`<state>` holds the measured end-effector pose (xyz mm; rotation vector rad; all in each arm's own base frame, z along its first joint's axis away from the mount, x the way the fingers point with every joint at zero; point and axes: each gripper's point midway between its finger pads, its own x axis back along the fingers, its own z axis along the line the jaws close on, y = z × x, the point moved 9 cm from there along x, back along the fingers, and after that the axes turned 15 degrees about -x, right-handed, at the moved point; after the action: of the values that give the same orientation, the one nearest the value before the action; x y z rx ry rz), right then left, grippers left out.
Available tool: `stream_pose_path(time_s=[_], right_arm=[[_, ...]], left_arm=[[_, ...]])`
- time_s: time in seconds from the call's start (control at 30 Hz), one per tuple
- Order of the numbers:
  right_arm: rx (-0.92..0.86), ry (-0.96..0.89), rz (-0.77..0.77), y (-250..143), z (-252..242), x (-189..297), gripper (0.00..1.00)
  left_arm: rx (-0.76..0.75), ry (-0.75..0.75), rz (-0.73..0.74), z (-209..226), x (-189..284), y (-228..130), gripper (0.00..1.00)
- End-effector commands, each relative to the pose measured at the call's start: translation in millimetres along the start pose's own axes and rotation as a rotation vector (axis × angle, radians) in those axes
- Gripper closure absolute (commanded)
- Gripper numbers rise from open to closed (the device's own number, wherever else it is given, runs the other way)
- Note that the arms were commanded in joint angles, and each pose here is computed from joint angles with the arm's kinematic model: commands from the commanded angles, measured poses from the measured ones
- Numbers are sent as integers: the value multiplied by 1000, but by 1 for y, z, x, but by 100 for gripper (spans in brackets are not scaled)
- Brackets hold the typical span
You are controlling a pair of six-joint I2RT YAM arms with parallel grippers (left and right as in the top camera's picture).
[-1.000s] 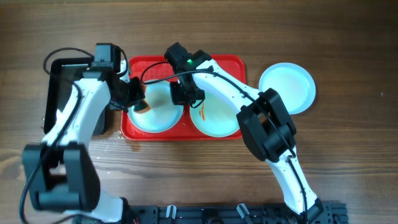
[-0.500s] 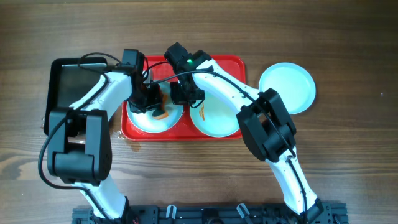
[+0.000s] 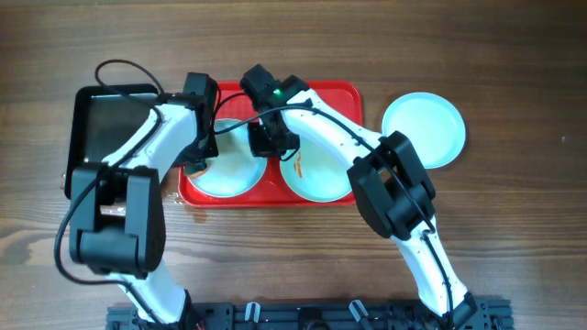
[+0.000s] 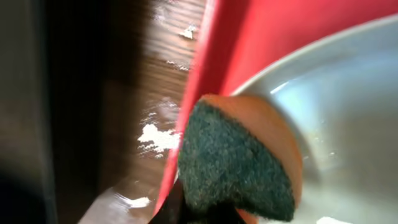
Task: Clean dirty plates on tray and stack at the side
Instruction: 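Scrub the lower-left plate with the sponge in the left gripper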
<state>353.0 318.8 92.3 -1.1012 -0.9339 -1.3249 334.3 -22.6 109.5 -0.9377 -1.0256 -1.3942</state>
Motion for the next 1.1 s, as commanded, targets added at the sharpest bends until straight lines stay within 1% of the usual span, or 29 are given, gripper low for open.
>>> stream_pose_path(time_s=[0.0, 0.03, 0.1, 0.2, 0.23, 0.33, 0.57, 0.63, 0.7, 0.83, 0.97, 1.0, 1.07], right_arm=[[-19, -61, -13, 4, -10, -6, 96], [-19, -60, -14, 4, -10, -6, 96], [-19, -59, -14, 4, -10, -6, 96], [-19, -53, -7, 3, -9, -6, 96], [-19, -46, -1, 3, -9, -6, 96], [-18, -44, -2, 3, -8, -6, 96], [-18, -42, -5, 3, -8, -6, 96], [-17, -42, -5, 3, -8, -6, 96], [-17, -43, -4, 3, -8, -6, 96], [-18, -44, -3, 3, -8, -6, 96], [-19, -47, 0, 2, -9, -6, 96], [-19, -47, 0, 2, -9, -6, 96], [-15, -44, -3, 3, -8, -6, 96]], left_arm=[[113, -81, -199, 16, 57, 16, 96], [118, -160, -236, 13, 66, 18, 96], [114, -255, -262, 6, 71, 21, 96], [91, -401, -242, -10, 63, 24, 96], [81, -453, -218, -18, 53, 25, 96], [70, -489, -154, -30, 29, 25, 96], [58, -467, -24, -43, -12, 18, 96], [56, -427, -1, -41, -18, 15, 96], [53, -306, 27, -32, -22, 9, 96], [23, -10, 87, -7, -26, -4, 96], [-12, 202, 111, 12, -22, -11, 96], [-16, 232, 111, 15, -20, -12, 96], [24, 258, 99, 19, -12, -10, 96]])
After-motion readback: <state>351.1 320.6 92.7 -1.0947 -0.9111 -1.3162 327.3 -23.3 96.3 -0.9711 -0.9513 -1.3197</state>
